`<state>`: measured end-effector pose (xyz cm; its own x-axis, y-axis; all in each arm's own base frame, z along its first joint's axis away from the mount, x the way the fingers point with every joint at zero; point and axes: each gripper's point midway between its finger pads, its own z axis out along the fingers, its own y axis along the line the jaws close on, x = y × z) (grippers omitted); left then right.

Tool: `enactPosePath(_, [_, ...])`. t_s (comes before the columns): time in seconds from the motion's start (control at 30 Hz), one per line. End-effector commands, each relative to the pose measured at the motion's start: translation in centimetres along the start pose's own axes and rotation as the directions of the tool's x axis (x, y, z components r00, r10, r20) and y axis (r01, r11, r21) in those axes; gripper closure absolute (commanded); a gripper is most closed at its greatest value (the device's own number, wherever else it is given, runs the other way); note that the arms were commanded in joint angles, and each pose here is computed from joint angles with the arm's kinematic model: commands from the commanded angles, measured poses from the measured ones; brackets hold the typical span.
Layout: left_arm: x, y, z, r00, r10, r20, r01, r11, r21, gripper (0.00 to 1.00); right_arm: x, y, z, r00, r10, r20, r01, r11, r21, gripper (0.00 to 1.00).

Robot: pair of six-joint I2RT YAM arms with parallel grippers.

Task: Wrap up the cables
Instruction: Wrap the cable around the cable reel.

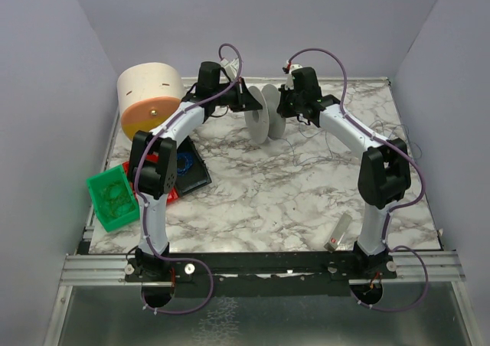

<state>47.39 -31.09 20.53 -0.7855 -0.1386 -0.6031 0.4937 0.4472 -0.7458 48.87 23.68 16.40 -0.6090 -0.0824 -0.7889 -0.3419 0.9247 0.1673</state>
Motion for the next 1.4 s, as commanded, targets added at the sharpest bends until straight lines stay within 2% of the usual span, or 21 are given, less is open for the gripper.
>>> enactPosePath(0.0, [0.5, 1.0, 0.0, 1.0, 0.001, 0.0, -0.001, 1.0, -0.026, 1.0, -1.9, 1.0, -0.9, 0.999, 0.018, 0.049, -0.016, 0.999, -0.035, 1.0])
enactPosePath(0.2, [0.2, 2.7, -2.0, 0.999, 0.008, 0.051, -0.001, 0.991, -0.134, 1.0, -2.2, 0.9, -1.1, 0.998, 0.034, 0.055, -0.032, 0.999, -0.024, 0.99])
enactPosePath(0.7, [-0.1, 2.7, -2.8, 0.998, 0.009, 0.067, 0.0, 0.99, -0.14, 1.0, -1.9, 1.3, -1.0, 0.998, 0.042, 0.04, -0.04, 0.998, -0.045, 0.99])
enactPosePath(0.9, [-0.4, 1.9, -2.3, 0.998, 0.009, 0.065, -0.002, 0.993, -0.118, 0.83, -1.4, 1.3, -0.7, 0.999, 0.042, 0.028, -0.04, 0.998, -0.046, 0.99])
enactPosePath(1.0, [-0.6, 1.7, -2.3, 0.998, 0.012, 0.06, -0.005, 0.993, -0.117, 0.71, -1.3, 1.3, -0.6, 0.999, 0.043, 0.024, -0.042, 0.998, -0.046, 0.99])
enactPosePath(1.37, [-1.7, 2.0, -6.1, 0.993, 0.11, 0.034, -0.095, 0.951, -0.295, 0.41, -1.6, 1.2, -1.2, 0.998, 0.051, 0.035, -0.05, 0.998, -0.036, 0.99])
